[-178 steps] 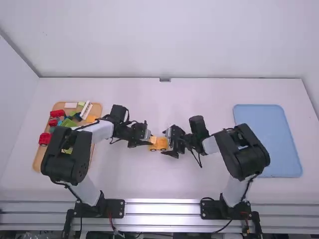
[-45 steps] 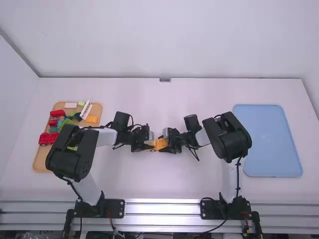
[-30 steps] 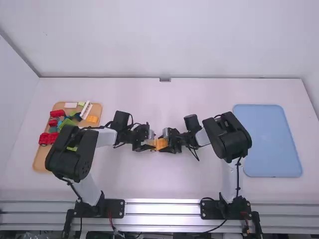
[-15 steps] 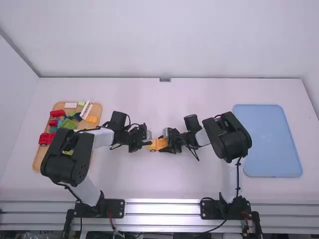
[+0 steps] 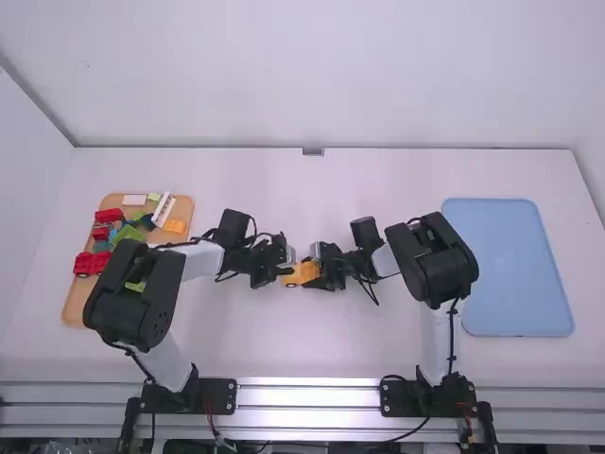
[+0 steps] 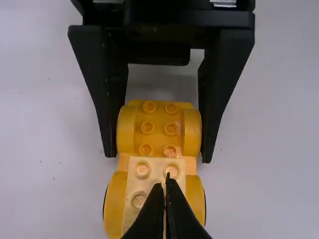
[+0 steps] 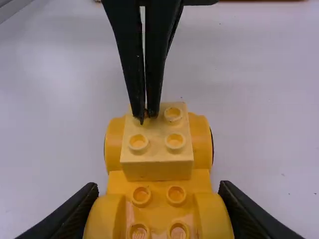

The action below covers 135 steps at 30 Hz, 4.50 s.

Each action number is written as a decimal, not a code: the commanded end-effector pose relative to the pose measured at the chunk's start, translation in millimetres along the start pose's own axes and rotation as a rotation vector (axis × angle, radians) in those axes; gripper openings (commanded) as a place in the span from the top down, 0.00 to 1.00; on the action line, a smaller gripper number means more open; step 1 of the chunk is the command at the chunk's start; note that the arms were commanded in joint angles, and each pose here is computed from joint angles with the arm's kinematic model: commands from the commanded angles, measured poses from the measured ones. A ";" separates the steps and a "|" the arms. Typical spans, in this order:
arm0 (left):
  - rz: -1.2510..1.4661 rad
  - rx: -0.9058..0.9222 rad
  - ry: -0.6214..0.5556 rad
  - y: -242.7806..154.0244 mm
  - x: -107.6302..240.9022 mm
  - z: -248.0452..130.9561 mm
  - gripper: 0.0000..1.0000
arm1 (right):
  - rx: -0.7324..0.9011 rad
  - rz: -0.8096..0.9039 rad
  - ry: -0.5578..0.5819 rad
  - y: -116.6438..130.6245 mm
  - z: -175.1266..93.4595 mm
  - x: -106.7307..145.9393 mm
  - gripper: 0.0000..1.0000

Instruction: Assemble lego blocks to make yellow taxi

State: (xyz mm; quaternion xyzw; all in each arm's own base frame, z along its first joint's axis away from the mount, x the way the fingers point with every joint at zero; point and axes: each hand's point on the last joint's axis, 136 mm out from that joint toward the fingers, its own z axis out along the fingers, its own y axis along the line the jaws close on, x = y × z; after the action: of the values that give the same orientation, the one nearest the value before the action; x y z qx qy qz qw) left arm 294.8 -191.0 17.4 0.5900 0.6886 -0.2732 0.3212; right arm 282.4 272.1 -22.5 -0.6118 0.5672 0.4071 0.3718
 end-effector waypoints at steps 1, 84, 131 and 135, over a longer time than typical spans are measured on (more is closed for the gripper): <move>-0.078 -0.058 0.322 -6.6 72.4 6.1 0.98 | 0.012 0.021 0.065 4.2 4.9 16.2 0.49; -1.950 -1.068 0.086 107.4 99.0 -317.2 0.01 | 0.302 -0.182 0.063 -87.1 -67.0 -266.6 0.01; -2.468 -1.344 0.382 80.3 191.0 -246.1 0.01 | 0.309 -0.096 0.123 -84.9 -65.9 -250.7 0.01; -2.493 -1.320 0.370 82.0 196.6 -242.3 0.01 | 0.308 -0.094 0.125 -84.4 -65.8 -250.0 0.01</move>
State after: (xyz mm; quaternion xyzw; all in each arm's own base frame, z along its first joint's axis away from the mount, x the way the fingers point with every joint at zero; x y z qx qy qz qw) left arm 332.4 127.9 30.6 -0.6211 0.7804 0.0722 0.0056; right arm 362.8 313.4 221.9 -0.5967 0.6230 0.2592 0.4343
